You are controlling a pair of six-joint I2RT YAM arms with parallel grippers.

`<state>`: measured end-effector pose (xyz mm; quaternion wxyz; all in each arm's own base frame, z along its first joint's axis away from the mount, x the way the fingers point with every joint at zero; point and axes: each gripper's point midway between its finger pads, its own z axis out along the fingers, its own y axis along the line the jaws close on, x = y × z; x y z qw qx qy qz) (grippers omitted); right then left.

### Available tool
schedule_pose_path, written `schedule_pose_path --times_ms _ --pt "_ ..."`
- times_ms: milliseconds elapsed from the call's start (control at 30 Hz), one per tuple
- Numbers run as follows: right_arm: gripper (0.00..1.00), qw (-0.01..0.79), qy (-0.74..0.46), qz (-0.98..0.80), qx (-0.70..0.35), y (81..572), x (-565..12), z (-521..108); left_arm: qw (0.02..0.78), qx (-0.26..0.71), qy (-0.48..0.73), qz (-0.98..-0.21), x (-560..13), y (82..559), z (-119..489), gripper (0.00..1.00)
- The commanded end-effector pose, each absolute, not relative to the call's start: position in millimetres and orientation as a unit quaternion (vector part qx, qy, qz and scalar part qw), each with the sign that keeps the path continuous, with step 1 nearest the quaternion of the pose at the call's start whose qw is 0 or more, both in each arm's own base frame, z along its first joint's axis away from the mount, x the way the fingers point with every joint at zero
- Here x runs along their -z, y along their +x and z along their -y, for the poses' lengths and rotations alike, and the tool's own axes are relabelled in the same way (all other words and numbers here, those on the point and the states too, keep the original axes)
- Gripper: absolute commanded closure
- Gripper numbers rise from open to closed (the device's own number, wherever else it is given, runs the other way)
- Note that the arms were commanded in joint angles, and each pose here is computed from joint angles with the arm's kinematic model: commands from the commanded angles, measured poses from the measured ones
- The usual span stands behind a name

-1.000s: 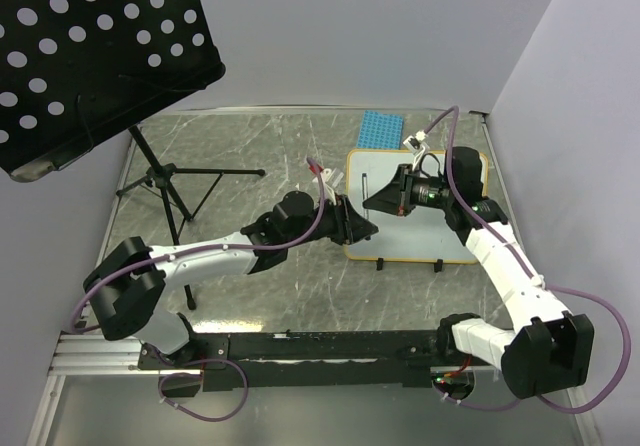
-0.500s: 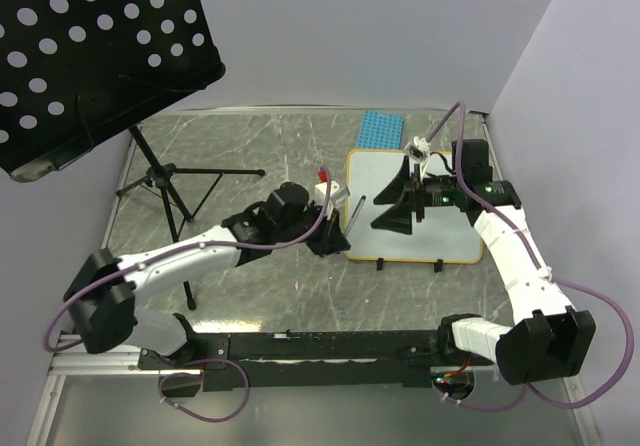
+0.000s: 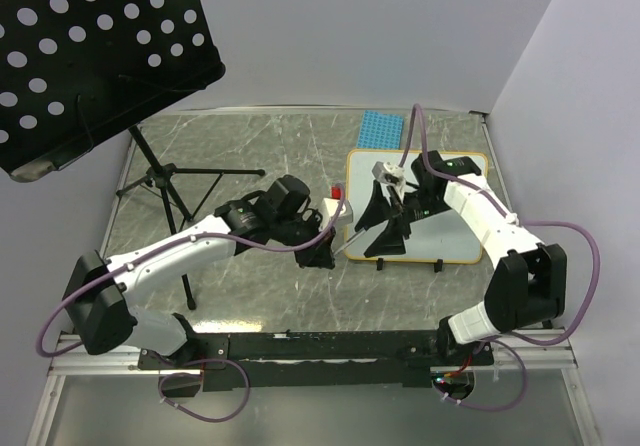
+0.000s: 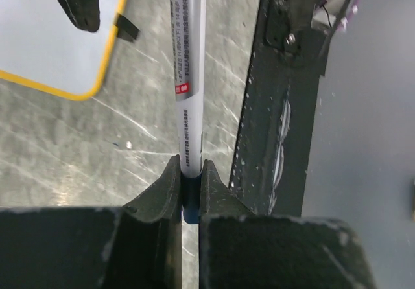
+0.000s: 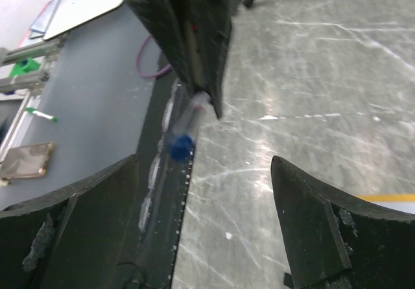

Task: Write a sentence on the whiteboard
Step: Pass from the right arm to the left, then pass from the left arm to the right

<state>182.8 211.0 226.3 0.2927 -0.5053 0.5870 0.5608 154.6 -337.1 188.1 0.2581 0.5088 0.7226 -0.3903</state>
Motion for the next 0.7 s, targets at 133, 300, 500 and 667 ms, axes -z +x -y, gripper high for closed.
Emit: schedule_pose_path --times_ms 133,300,500,667 --pt "0.13 0.277 -0.535 -0.589 -0.538 153.6 -228.3 -228.2 0.242 0.413 0.528 -0.701 -197.8 150.4 349.9 0.99" --pt "0.21 0.263 -0.536 -0.589 -0.545 146.3 -227.3 -232.9 0.242 0.413 0.526 -0.702 -197.0 151.9 351.7 0.99" --pt "0.35 0.253 -0.529 -0.591 -0.553 148.5 -227.7 -235.6 0.238 0.414 0.521 -0.708 -193.6 152.9 353.4 0.99" --pt "0.43 0.247 -0.524 -0.593 -0.559 148.8 -228.8 -237.2 0.236 0.418 0.520 -0.706 -193.1 152.2 354.9 0.99"
